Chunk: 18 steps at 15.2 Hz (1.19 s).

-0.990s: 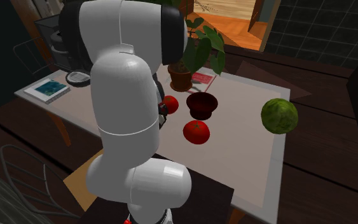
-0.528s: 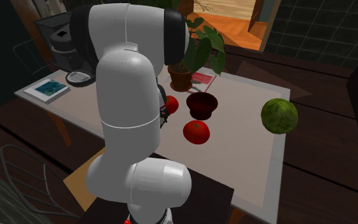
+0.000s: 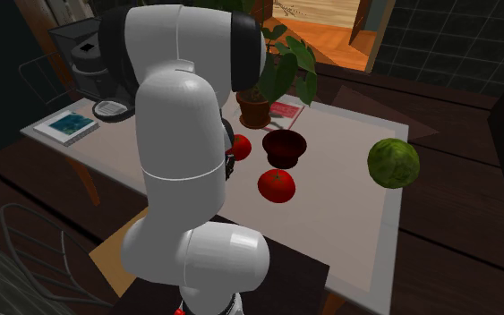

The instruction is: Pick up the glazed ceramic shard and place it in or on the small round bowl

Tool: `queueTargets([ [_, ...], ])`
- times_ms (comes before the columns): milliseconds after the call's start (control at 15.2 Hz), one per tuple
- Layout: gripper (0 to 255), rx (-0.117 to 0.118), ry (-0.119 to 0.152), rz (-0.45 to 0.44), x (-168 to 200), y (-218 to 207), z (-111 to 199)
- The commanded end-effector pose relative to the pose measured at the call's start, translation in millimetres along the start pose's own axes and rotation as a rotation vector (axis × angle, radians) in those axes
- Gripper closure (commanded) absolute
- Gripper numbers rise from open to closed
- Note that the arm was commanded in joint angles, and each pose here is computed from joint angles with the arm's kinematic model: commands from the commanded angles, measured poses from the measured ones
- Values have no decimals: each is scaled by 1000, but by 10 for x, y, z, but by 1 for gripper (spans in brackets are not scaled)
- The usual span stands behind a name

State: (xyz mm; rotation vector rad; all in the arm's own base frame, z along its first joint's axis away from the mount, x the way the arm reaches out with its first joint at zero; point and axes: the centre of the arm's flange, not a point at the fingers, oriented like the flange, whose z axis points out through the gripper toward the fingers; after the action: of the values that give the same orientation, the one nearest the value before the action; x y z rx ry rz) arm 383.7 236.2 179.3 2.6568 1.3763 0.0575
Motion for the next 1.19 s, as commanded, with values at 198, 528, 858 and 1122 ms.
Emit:
queueTargets([
  [198,255,0,0,0,2,1,2],
  [528,255,0,0,0,-4,25,-154],
  [858,255,0,0,0,-13,64,-415],
  [1122,255,0,0,0,-20,96,-624],
])
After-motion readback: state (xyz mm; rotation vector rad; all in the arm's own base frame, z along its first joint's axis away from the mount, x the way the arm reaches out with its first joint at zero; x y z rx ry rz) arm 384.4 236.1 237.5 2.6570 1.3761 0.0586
